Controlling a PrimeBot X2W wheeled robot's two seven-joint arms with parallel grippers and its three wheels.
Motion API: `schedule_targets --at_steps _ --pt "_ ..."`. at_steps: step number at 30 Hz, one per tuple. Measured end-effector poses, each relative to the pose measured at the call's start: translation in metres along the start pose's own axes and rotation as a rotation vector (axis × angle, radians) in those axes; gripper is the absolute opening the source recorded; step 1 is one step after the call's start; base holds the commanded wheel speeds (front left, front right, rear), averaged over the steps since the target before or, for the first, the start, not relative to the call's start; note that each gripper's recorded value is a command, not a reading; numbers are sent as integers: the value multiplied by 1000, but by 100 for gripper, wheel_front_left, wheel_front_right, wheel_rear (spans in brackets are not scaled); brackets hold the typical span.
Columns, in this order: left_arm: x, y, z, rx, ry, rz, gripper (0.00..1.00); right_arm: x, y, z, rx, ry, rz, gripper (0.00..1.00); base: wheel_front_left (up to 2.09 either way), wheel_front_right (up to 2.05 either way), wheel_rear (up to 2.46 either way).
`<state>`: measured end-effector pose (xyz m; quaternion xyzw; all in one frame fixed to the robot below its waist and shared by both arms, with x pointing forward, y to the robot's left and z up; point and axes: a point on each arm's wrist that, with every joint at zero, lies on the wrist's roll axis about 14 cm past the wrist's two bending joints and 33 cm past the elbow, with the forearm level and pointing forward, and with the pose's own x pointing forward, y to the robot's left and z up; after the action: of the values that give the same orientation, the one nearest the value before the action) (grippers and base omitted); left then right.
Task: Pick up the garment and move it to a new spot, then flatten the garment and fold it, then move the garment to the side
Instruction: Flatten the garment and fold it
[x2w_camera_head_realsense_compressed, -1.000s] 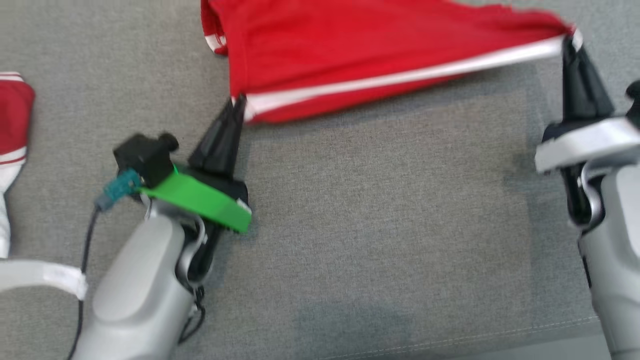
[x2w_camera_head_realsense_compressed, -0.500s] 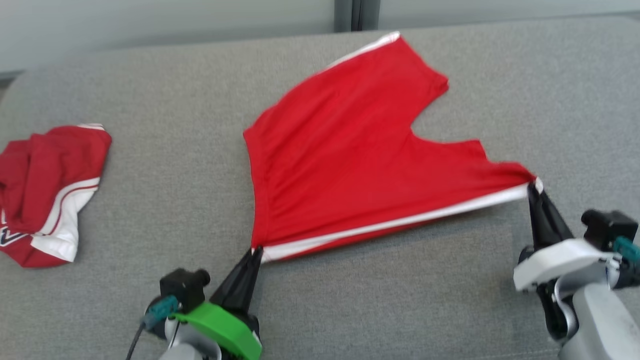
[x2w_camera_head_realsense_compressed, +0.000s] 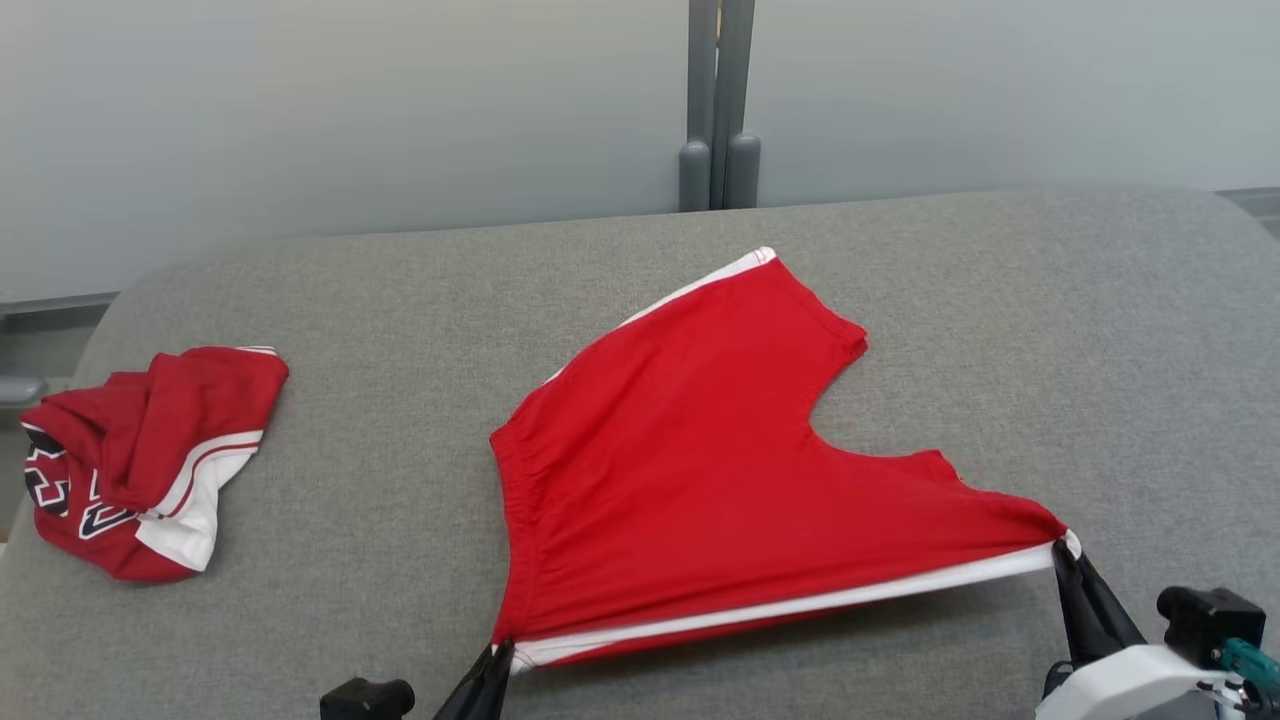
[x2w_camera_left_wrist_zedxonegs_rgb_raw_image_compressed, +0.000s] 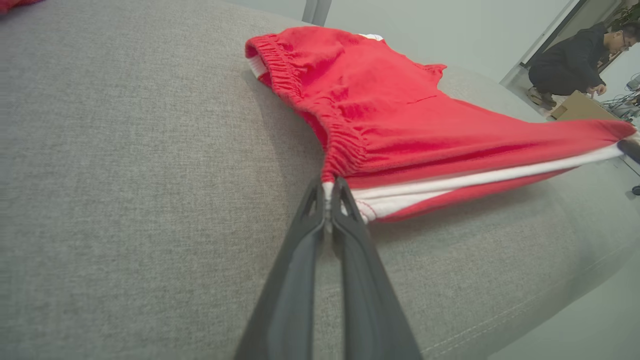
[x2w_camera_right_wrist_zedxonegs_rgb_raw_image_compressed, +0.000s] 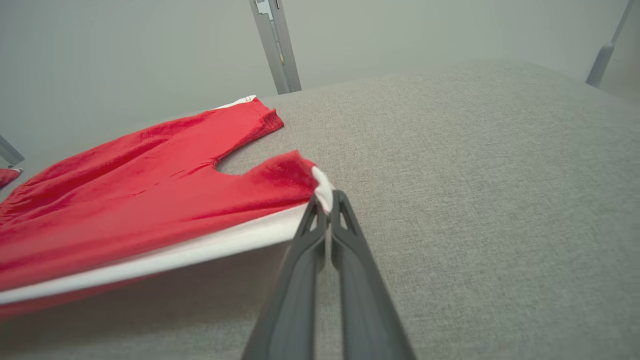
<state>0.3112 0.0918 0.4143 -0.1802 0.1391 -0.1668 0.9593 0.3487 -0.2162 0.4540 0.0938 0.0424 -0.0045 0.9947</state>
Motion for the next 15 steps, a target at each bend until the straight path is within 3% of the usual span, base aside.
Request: schedule_targets --at_steps 7,15 --pt "-22 -6 -25 21 54 -5 0 -30 -10 -13 -24 36 -10 0 0 0 0" --pt "-29 0 -26 18 50 19 0 -38 -5 -11 -30 27 3 0 0 0 0"
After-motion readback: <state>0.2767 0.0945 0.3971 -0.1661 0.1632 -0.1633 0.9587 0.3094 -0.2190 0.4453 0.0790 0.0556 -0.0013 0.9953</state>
